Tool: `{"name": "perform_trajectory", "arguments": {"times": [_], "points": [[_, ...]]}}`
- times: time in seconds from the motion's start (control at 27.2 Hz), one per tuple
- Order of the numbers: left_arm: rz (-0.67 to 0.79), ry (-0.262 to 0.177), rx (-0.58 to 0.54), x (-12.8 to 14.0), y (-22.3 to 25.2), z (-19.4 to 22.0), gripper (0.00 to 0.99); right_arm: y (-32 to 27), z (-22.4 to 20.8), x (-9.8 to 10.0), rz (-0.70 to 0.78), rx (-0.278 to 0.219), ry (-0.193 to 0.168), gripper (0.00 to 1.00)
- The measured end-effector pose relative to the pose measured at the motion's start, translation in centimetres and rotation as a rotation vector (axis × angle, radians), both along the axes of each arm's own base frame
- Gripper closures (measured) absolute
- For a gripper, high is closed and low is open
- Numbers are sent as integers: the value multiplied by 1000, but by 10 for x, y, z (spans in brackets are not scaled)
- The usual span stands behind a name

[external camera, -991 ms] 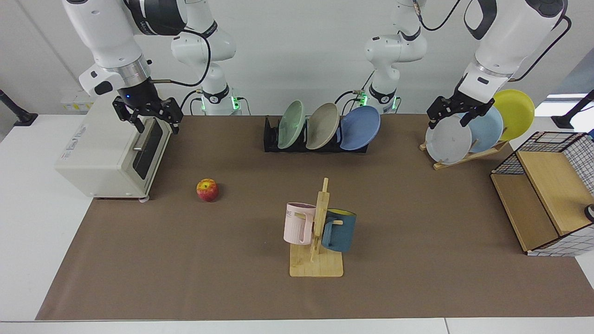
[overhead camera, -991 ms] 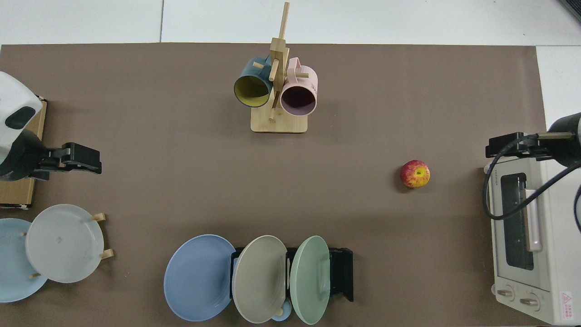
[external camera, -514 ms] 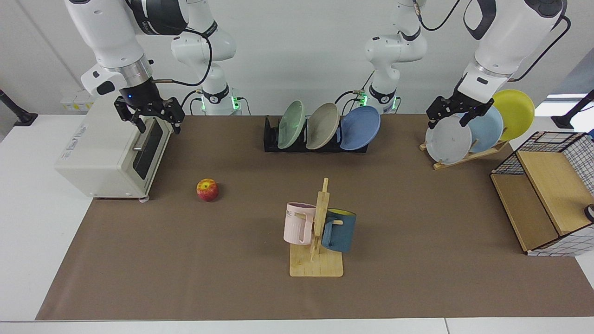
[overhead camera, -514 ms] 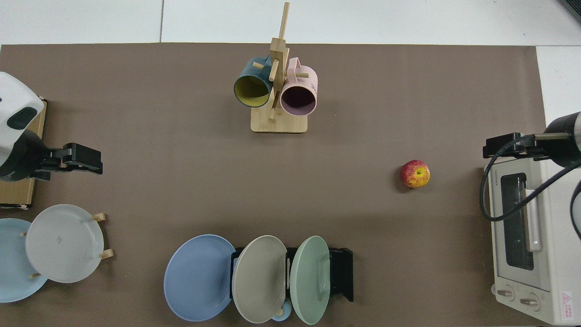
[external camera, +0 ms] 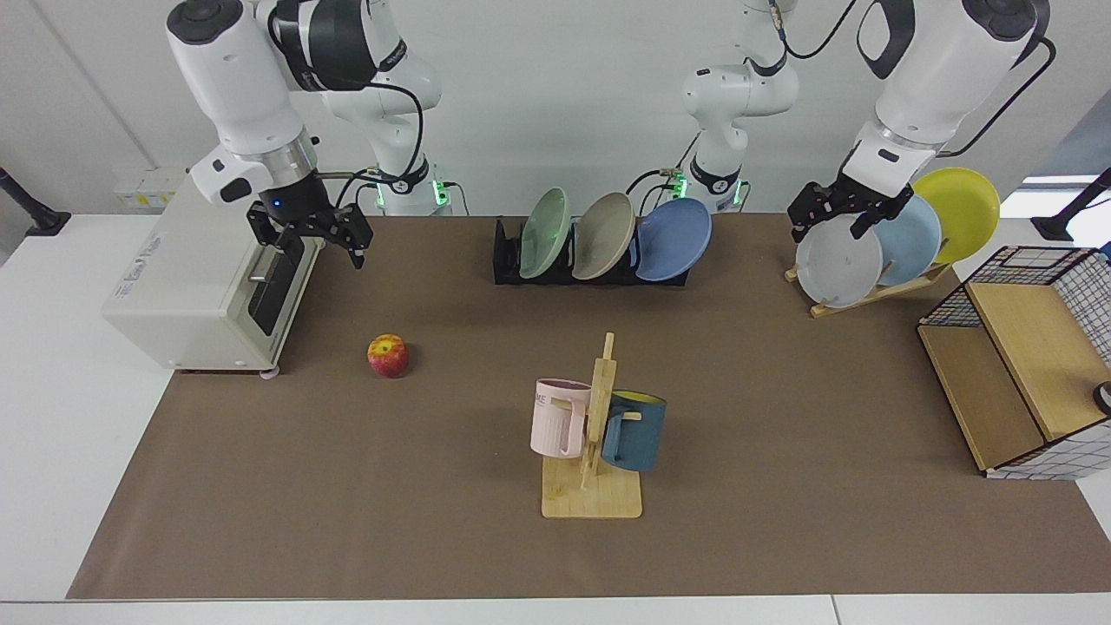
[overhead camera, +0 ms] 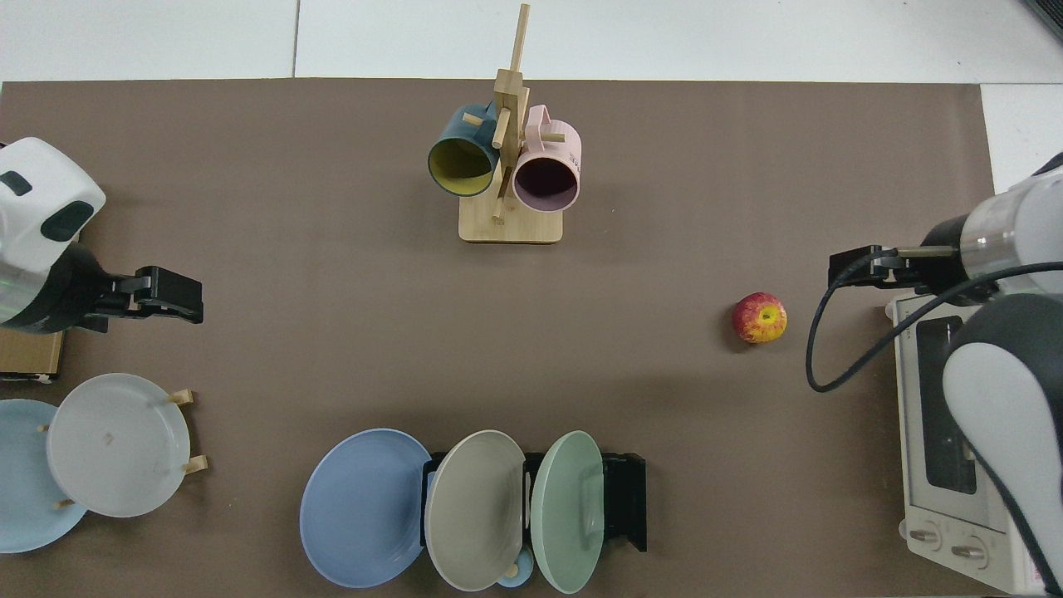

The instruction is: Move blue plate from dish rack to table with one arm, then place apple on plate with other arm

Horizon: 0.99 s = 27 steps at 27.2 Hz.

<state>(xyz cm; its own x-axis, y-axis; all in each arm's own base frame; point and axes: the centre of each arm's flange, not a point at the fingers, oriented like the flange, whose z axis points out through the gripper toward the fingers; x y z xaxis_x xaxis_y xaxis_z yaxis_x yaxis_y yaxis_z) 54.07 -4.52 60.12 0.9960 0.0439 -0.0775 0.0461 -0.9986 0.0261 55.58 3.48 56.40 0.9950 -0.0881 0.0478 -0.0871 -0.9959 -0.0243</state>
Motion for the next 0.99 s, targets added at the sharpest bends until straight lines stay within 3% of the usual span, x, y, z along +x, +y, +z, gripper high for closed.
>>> {"name": "perform_trajectory", "arguments": {"times": [0.29,0.62,0.99], "points": [[2,34,33,-14,-16,-15,0,21,-78,16,20,-10,29,0],[-6,22,215,-103,-123,-73,0,22,-160,29,19,-22,37,0],[-72,49,336,-160,-150,-133,0,22,-219,25,22,-33,75,0]]}}
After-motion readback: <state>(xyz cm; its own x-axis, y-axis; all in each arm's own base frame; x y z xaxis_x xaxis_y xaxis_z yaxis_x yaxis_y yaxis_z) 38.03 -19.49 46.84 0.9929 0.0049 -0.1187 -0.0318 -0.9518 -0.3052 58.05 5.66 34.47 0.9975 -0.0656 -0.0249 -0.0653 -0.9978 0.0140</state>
